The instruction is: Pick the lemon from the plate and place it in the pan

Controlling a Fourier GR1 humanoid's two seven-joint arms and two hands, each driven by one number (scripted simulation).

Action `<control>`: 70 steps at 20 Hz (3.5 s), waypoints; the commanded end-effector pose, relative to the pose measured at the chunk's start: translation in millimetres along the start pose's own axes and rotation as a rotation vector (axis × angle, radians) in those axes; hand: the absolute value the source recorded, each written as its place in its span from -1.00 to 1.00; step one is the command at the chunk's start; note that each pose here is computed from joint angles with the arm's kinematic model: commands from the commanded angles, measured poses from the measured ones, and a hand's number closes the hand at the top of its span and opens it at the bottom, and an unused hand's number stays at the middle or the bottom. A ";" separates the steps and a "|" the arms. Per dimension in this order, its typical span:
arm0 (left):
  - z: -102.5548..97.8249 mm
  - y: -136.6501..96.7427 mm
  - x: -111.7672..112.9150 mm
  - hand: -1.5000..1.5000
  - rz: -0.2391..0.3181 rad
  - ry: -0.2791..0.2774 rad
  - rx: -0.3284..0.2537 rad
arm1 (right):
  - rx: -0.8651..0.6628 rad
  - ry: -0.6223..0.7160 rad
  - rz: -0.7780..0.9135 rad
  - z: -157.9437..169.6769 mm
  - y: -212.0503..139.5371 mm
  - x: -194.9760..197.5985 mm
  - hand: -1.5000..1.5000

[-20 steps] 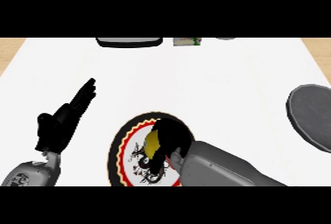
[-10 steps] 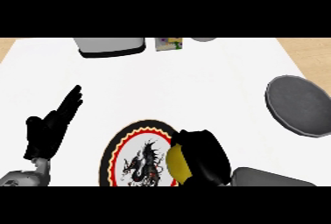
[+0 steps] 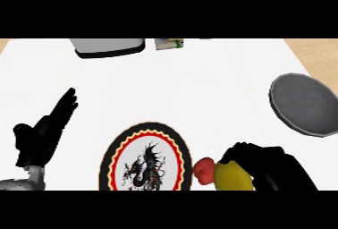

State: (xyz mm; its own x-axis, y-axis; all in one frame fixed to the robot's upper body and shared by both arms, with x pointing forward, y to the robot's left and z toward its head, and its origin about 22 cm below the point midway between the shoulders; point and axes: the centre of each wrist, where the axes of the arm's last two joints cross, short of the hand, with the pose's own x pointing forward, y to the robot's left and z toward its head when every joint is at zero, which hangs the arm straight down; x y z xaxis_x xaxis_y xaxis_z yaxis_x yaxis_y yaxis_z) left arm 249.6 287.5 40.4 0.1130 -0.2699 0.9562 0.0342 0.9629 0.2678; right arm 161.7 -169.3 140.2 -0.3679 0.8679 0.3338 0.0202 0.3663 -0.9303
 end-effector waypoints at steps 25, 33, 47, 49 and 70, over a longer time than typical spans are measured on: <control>-15.6 -42.1 20.1 0.00 -0.016 -0.091 -0.141 | -0.396 0.334 -0.016 28.0 -4.3 -216.2 1.00; -25.3 -27.4 13.1 0.00 -0.021 -0.094 -0.136 | -0.403 0.319 -0.099 15.2 -26.7 -298.5 1.00; -28.7 -50.7 16.2 0.00 -0.027 -0.099 -0.174 | -0.160 0.534 -0.246 -2.2 4.8 -360.0 -1.00; -25.9 -57.8 32.9 0.00 0.000 -0.097 -0.186 | -0.218 0.497 -0.330 -25.1 -23.3 -359.6 -1.00; -31.2 -28.9 33.5 0.00 -0.008 -0.102 -0.153 | -0.452 0.221 -0.875 90.4 -48.4 -402.6 -1.00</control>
State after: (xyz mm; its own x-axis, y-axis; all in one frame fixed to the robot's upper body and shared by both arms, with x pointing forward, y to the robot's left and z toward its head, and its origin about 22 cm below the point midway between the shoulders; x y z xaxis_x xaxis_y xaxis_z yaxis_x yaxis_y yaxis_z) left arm 281.6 243.9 59.8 0.0092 -0.2712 0.9625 0.1920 0.9451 0.2644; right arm 242.8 -554.7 36.9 -0.1128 0.3184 0.9412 0.2371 0.9285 -0.2857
